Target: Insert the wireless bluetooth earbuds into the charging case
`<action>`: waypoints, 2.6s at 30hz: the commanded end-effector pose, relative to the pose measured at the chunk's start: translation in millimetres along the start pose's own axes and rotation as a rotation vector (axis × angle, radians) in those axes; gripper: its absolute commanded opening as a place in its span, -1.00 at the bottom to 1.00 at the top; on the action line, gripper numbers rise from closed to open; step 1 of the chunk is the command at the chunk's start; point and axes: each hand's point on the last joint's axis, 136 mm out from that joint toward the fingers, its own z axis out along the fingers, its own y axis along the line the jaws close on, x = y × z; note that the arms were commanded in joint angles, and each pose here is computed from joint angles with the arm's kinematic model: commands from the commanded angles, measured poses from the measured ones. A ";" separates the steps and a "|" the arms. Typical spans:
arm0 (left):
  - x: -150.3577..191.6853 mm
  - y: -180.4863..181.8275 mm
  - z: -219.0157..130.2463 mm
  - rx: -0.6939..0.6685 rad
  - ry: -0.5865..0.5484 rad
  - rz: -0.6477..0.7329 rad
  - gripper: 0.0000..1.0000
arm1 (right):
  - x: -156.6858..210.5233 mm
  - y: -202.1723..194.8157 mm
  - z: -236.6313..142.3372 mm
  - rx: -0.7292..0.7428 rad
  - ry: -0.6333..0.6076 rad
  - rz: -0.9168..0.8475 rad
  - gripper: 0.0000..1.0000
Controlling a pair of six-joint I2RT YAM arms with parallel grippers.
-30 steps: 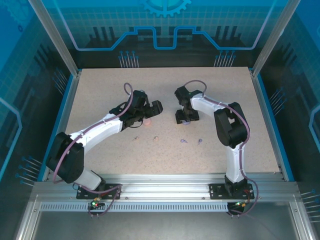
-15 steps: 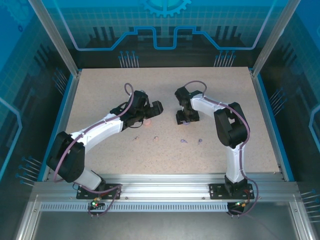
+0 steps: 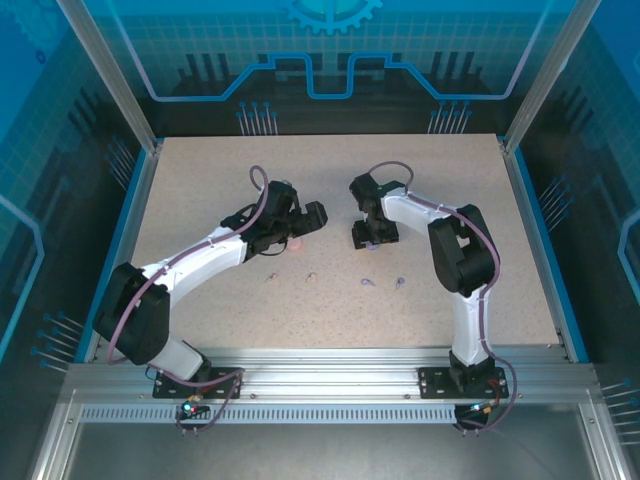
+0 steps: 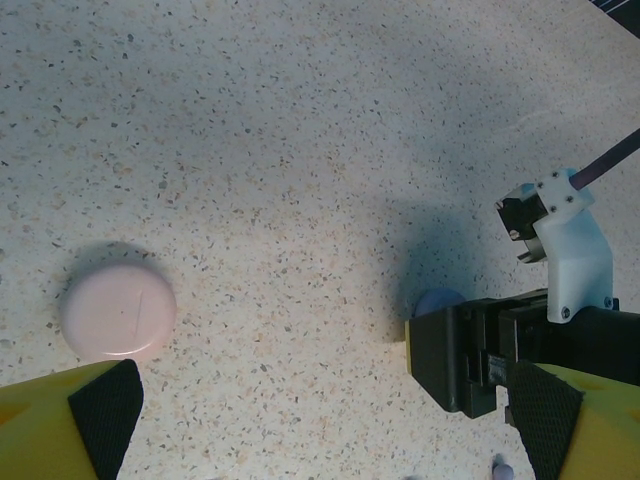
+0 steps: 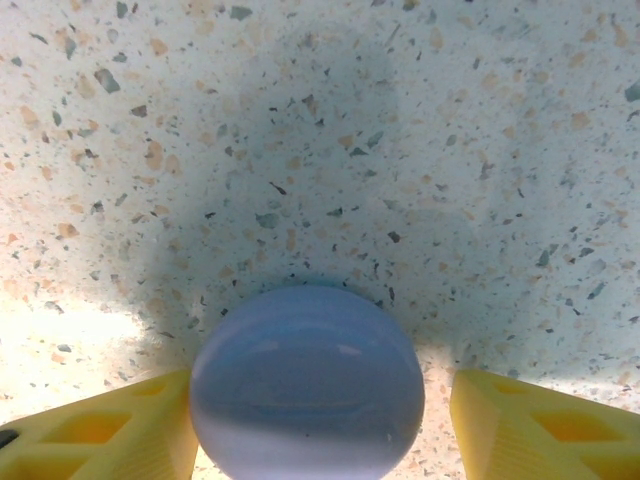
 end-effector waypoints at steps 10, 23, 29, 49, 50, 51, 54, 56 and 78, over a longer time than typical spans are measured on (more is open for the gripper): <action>-3.8 -13.0 -2.1 0.024 0.001 -0.004 0.97 | -13.1 10.1 -17.5 -0.015 -0.026 0.013 0.33; -3.2 -12.3 -1.8 0.021 0.001 -0.002 0.97 | -3.3 6.9 -4.6 0.003 0.007 0.014 0.34; -3.8 -12.7 -1.9 0.022 0.000 -0.004 0.97 | -1.4 8.4 -0.3 -0.004 0.016 0.017 0.33; -2.2 -11.3 -1.7 0.021 0.002 -0.008 0.98 | 5.2 9.9 8.3 -0.010 0.038 0.020 0.19; -1.9 -10.3 -1.1 0.017 0.003 -0.009 0.97 | 5.0 10.0 7.7 -0.011 0.036 0.020 0.15; -2.0 -11.0 -1.0 0.019 0.003 -0.008 0.97 | 4.9 10.3 7.3 -0.013 0.036 0.020 0.14; -0.1 -9.5 1.2 0.017 0.007 -0.010 0.98 | 3.2 12.0 5.4 -0.021 0.033 0.022 0.05; 2.6 -7.7 3.7 0.016 0.014 -0.011 0.97 | 1.5 13.8 3.7 -0.032 0.031 0.025 0.03; 20.2 -24.4 25.5 0.285 -0.103 0.000 0.97 | -23.8 45.2 -34.0 -0.243 -0.030 0.281 -0.05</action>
